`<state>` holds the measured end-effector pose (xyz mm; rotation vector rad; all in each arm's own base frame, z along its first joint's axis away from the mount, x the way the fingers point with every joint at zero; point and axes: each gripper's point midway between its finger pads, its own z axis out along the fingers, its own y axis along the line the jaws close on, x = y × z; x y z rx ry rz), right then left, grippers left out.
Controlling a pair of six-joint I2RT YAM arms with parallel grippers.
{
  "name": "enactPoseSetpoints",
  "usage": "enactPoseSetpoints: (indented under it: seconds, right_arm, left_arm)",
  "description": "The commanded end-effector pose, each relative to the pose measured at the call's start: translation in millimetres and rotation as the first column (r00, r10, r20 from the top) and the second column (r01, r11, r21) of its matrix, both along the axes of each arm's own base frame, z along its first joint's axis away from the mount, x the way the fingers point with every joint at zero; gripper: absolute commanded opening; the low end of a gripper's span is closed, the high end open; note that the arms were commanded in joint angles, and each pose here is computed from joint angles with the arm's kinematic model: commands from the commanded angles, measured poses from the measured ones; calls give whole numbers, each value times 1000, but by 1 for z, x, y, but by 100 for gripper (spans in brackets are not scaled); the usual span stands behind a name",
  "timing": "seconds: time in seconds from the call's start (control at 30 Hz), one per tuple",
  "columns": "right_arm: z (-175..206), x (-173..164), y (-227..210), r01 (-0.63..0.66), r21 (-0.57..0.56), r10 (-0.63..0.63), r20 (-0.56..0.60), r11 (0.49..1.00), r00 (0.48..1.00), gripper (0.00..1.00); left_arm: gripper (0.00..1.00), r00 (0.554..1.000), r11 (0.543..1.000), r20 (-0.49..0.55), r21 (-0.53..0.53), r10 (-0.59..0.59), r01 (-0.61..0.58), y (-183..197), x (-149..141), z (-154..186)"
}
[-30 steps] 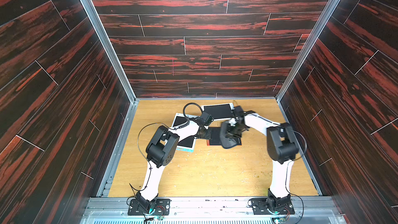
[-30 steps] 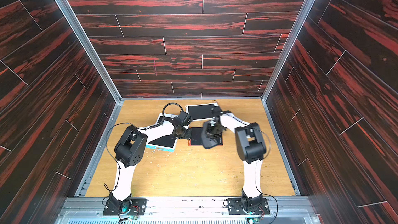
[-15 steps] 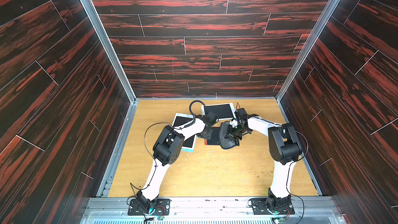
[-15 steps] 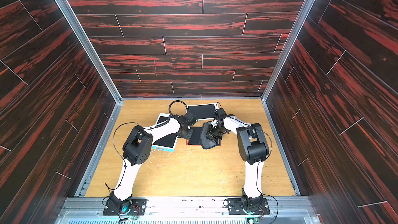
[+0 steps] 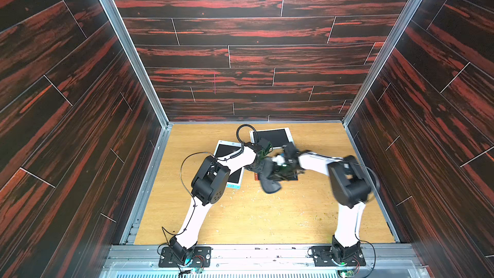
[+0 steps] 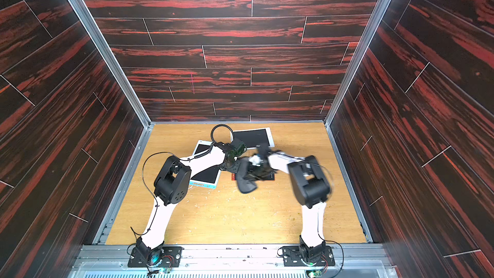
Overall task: Wipe the drawing tablet
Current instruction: Wipe the dirt from the drawing tablet.
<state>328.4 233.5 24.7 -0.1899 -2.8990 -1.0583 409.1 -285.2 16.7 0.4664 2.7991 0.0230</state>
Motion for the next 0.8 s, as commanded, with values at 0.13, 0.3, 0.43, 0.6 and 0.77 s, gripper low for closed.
enactPoseSetpoints:
  seconds: [0.13, 0.3, 0.43, 0.6, 0.77]
  right_arm:
    - [-22, -6, -122, 208, -268, -219, -11, 941, 976, 0]
    - [-14, 35, -94, 218, -155, -223, -17, 964, 975, 0]
    - [-9, 59, -46, 135, -94, -139, -28, 986, 990, 0]
    - [-6, 55, 37, -35, -10, 34, -59, 999, 998, 0]
    - [-13, 54, 27, 6, -27, -8, -68, 1000, 998, 0]
  left_arm:
    - [33, 994, 999, -106, 35, -11, 15, 7, -25, -34]
    - [33, 991, 1000, -130, 17, -19, 22, 2, -31, -41]
    - [33, 991, 1000, -131, 17, -20, 23, 1, -34, -42]
    - [33, 991, 999, -130, 24, -21, 24, 1, -33, -40]
    - [33, 991, 999, -130, 35, -24, 29, 3, -33, -39]
